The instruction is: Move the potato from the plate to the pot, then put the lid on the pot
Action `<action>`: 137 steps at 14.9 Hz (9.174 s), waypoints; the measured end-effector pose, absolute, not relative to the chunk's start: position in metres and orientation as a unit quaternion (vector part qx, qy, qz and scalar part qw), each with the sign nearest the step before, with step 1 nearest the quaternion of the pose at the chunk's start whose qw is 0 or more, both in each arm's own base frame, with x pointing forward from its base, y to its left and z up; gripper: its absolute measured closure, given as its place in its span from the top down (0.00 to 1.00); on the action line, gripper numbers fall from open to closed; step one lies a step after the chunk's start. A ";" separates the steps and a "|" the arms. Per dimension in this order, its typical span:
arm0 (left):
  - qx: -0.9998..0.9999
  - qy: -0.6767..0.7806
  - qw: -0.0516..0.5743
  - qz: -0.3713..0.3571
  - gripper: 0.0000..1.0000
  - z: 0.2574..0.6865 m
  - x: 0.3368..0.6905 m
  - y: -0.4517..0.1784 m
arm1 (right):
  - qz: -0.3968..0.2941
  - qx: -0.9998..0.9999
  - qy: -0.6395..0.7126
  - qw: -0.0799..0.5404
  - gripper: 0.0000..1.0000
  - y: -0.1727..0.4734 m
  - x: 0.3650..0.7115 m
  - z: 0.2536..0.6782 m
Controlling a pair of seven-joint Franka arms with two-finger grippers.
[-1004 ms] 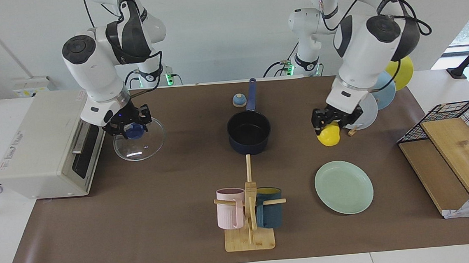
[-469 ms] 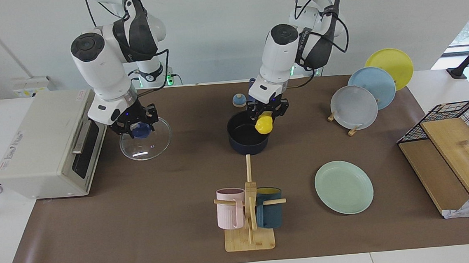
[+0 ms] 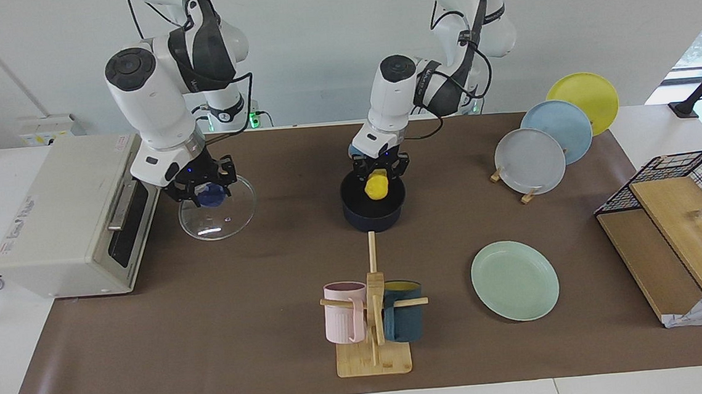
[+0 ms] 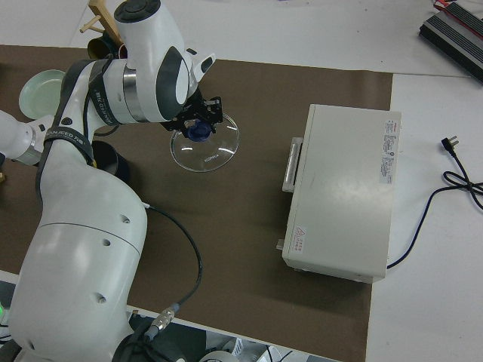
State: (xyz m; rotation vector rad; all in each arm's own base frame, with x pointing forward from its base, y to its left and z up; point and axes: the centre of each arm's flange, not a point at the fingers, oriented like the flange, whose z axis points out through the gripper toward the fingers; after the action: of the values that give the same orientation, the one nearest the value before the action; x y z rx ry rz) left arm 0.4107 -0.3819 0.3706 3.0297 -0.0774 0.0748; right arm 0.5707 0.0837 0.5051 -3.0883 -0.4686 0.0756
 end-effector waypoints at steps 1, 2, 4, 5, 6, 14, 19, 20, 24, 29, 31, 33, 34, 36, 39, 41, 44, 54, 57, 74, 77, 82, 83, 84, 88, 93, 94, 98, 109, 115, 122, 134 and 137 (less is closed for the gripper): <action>0.998 -0.026 0.055 0.025 0.63 0.365 0.409 -0.384 | 0.024 -0.988 -0.149 0.009 0.66 0.084 0.571 0.505; 0.998 -0.027 0.055 0.025 0.63 0.359 0.407 -0.387 | 0.024 -0.988 -0.149 0.009 0.66 0.084 0.571 0.505; 0.998 -0.031 0.054 0.023 0.63 0.346 0.405 -0.392 | 0.024 -0.989 -0.149 0.009 0.66 0.084 0.571 0.505; 0.998 -0.032 0.052 0.021 0.63 0.339 0.404 -0.394 | 0.024 -0.989 -0.149 0.009 0.66 0.084 0.571 0.505; 0.998 -0.034 0.051 0.020 0.63 0.333 0.402 -0.396 | 0.024 -0.989 -0.149 0.009 0.66 0.084 0.571 0.505; 0.998 -0.036 0.045 0.020 0.63 0.315 0.401 -0.402 | 0.024 -0.989 -0.148 0.009 0.66 0.084 0.571 0.505; 0.998 -0.033 0.050 0.029 0.87 0.324 0.409 -0.401 | 0.024 -0.989 -0.148 0.009 0.66 0.084 0.571 0.505; 0.998 -0.030 0.050 0.029 0.97 0.335 0.414 -0.401 | 0.024 -0.989 -0.146 0.009 0.66 0.084 0.571 0.505; 0.999 -0.005 0.033 0.005 1.00 0.459 0.467 -0.366 | 0.016 -0.992 -0.126 0.019 0.66 0.099 0.571 0.516; 0.998 -0.008 0.048 0.050 1.00 0.601 0.522 -0.229 | 0.002 -0.997 -0.069 0.026 0.66 0.203 0.558 0.540; 0.997 -0.039 0.040 0.048 1.00 0.612 0.530 -0.178 | 0.003 -0.999 -0.045 0.029 0.66 0.266 0.547 0.538; 0.996 -0.071 0.032 0.034 1.00 0.614 0.535 -0.138 | 0.005 -0.999 -0.029 0.030 0.66 0.325 0.536 0.524; 0.996 -0.085 0.028 0.025 1.00 0.613 0.537 -0.122 | -0.004 -0.999 -0.025 0.037 0.66 0.350 0.533 0.516; 0.994 -0.104 0.014 0.012 1.00 0.613 0.537 -0.100 | -0.003 -0.999 -0.026 0.038 0.66 0.396 0.518 0.493; 0.994 -0.109 0.001 -0.005 1.00 0.616 0.530 -0.093 | 0.010 -0.999 -0.025 0.021 0.66 0.437 0.498 0.457; 0.994 -0.109 -0.002 -0.015 1.00 0.621 0.523 -0.090 | 0.009 -1.000 -0.022 0.013 0.66 0.434 0.504 0.450; 0.994 -0.105 -0.003 -0.023 1.00 0.635 0.513 -0.085 | 0.005 -1.000 -0.023 0.000 0.66 0.430 0.508 0.443; 0.997 -0.075 0.005 -0.031 1.00 0.645 0.509 -0.086 | 0.019 -0.999 -0.026 -0.014 0.66 0.435 0.504 0.415; 0.997 -0.069 0.005 -0.041 1.00 0.634 0.516 -0.086 | 0.014 -1.000 -0.021 -0.010 0.66 0.438 0.502 0.414; 0.998 -0.057 0.008 -0.021 1.00 0.655 0.525 -0.088 | 0.014 -1.000 0.010 -0.006 0.66 0.439 0.497 0.411; 0.998 -0.056 0.008 -0.019 1.00 0.656 0.524 -0.088 | 0.014 -1.000 0.010 -0.005 0.66 0.439 0.497 0.410; 0.998 -0.056 0.008 -0.013 1.00 0.649 0.525 -0.089 | 0.018 -1.000 0.016 0.004 0.66 0.440 0.495 0.409; 0.998 -0.056 0.008 -0.013 1.00 0.648 0.525 -0.090 | 0.022 -1.000 0.018 0.007 0.66 0.440 0.495 0.407; 0.998 -0.056 0.008 -0.013 1.00 0.648 0.525 -0.090 | 0.023 -1.000 0.018 0.008 0.66 0.440 0.494 0.407; 0.998 -0.056 0.008 -0.013 1.00 0.648 0.525 -0.090 | 0.023 -0.999 0.020 0.010 0.66 0.440 0.495 0.407; 0.998 -0.056 0.007 -0.023 1.00 0.640 0.526 -0.090 | 0.023 -0.999 0.020 0.010 0.66 0.440 0.495 0.407; 0.998 -0.056 0.007 -0.024 1.00 0.638 0.526 -0.090 | 0.023 -0.999 0.020 0.010 0.66 0.440 0.495 0.407; 0.998 -0.056 0.007 -0.025 1.00 0.637 0.530 -0.090 | 0.022 -0.999 0.022 0.011 0.89 0.438 0.497 0.408; 0.998 -0.050 0.007 -0.030 1.00 0.635 0.531 -0.085 | -0.004 -1.000 0.005 -0.001 1.00 0.266 0.575 0.556; 0.999 -0.042 0.007 -0.030 1.00 0.635 0.532 -0.077 | 0.053 -0.998 0.023 -0.020 1.00 0.129 0.558 0.612; 0.999 -0.046 0.008 -0.014 1.00 0.651 0.525 -0.081 | 0.049 -0.998 0.021 -0.015 1.00 0.045 0.546 0.626; 0.999 -0.042 0.007 -0.001 1.00 0.669 0.512 -0.076 | 0.033 -0.999 0.021 -0.033 1.00 0.028 0.548 0.617; 0.999 -0.043 0.006 -0.026 1.00 0.649 0.522 -0.077 | 0.034 -0.999 0.021 -0.033 1.00 0.027 0.548 0.616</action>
State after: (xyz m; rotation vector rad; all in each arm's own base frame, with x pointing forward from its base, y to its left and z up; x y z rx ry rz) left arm 0.5222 -0.0773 0.6489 3.1248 -0.1344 -0.0805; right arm 0.5477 0.0267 0.6162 -3.2045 0.0671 0.1078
